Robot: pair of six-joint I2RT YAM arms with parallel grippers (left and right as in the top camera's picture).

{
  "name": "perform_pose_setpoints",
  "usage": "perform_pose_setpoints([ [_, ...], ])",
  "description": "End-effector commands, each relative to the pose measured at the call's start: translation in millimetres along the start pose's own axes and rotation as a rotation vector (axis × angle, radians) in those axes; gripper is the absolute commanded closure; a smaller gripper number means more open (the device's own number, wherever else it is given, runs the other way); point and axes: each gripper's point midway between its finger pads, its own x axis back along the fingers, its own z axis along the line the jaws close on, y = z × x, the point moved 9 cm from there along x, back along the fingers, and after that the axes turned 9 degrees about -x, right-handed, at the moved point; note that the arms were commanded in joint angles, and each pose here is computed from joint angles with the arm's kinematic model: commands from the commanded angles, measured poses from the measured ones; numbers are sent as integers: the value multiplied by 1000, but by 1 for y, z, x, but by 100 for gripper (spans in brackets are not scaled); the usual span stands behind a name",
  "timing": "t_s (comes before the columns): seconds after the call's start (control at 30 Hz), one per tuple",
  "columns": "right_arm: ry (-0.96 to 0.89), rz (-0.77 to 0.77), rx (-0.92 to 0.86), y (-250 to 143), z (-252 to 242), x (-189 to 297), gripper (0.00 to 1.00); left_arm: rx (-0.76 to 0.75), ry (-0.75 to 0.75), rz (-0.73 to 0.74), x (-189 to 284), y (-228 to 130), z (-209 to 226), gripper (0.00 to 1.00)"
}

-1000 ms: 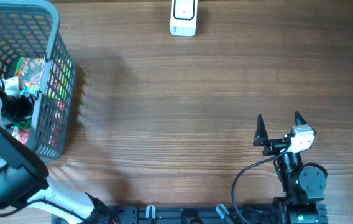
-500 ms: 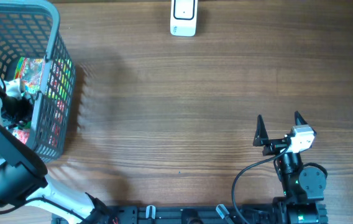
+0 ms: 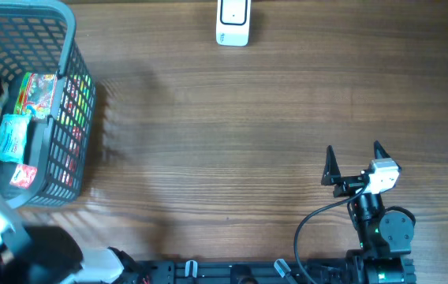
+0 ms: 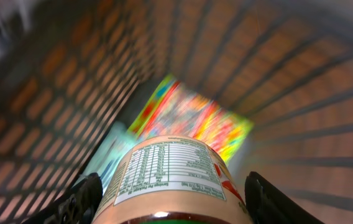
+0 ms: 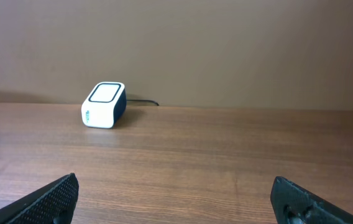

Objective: Scan the item barcode
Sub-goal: 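Reach into the basket and grasp the green-lidded jar with left gripper, then carry the jar to the table center and set it down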

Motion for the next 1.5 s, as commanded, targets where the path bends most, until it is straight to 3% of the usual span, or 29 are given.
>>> perform_pose_setpoints([
  [0.0,-14,-12,12,1,-1,0,0,-28,-258,-299,84,26,-42,45],
  [0.13,-14,-12,12,1,-1,0,0,-143,-444,-444,143,24,-94,45],
  [0.27,-14,-12,12,1,-1,0,0,-282,-671,-389,156,10,-165,46],
  [0.37,-14,-12,13,1,-1,0,0,-370,-783,-234,138,-7,-219,49],
  [0.53,-14,-12,12,1,-1,0,0,-510,-864,189,76,-62,-322,51],
  [0.87,-14,-12,13,1,-1,0,0,-448,-645,592,-52,-165,-450,47],
  [1.07,-14,-12,13,1,-1,0,0,-517,-379,531,-91,-206,-473,41],
  [1.2,-14,-12,13,1,-1,0,0,-546,-375,550,-98,-228,-487,42],
  [1.47,-14,-12,12,1,-1,0,0,-513,-355,574,-96,-236,-489,40],
])
